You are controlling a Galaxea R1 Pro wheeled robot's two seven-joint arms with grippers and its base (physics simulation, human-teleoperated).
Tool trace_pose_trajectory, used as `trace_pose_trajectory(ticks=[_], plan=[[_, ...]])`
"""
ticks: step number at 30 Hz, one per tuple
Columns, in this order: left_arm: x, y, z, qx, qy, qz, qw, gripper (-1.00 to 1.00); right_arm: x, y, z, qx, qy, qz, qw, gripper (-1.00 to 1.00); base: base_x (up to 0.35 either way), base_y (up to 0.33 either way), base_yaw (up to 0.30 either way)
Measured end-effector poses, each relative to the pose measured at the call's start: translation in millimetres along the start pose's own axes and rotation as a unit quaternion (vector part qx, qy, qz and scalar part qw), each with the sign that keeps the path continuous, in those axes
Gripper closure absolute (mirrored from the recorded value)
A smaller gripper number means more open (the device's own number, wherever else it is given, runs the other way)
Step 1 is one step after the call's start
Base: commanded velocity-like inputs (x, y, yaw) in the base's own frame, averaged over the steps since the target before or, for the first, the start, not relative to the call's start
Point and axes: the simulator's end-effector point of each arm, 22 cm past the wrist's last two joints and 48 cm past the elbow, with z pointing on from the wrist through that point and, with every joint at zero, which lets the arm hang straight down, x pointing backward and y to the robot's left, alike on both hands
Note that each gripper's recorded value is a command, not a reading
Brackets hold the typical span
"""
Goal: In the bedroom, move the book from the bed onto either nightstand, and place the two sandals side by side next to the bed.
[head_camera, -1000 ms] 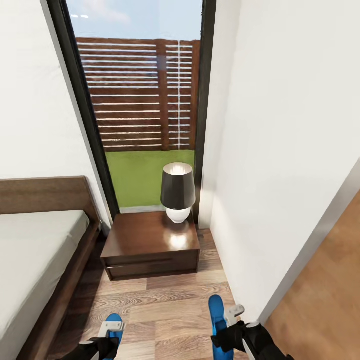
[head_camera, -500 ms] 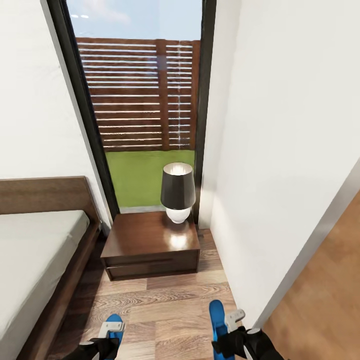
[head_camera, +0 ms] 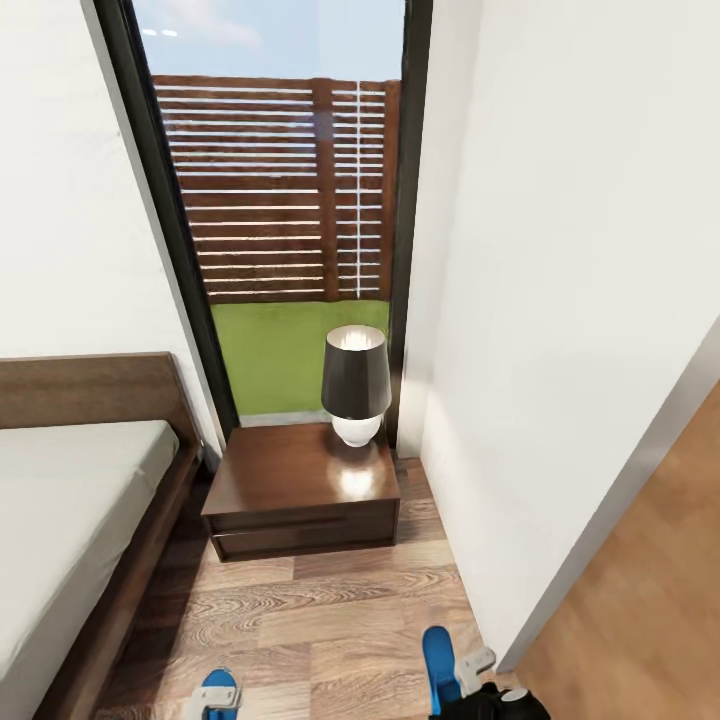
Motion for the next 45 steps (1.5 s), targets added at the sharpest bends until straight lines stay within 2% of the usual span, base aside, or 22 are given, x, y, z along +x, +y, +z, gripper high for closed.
trace_pose_trajectory(ticks=[11,24,36,45], plan=[[35,6,-1.1,-0.013,0.02,0.0,0.9997,1.0,7,1,2.4,-0.001,0.003,-0.001,1.0,1.0,0.0,0.0,0.0],[49,11,-2.1,-0.023,0.023,0.0,0.9995,1.0,14,-1,3.7,0.0,0.009,0.001,1.0,1.0,0.04,0.041,0.01],[58,13,-0.9,-0.03,0.03,0.002,0.9991,1.0,41,5,13.2,-0.007,0.022,0.001,0.9997,1.0,0.002,0.002,0.15],[55,10,0.9,-0.029,0.017,0.008,0.9994,1.0,52,7,17.4,-0.01,0.026,0.002,0.9996,1.0,0.0,0.0,0.187]])
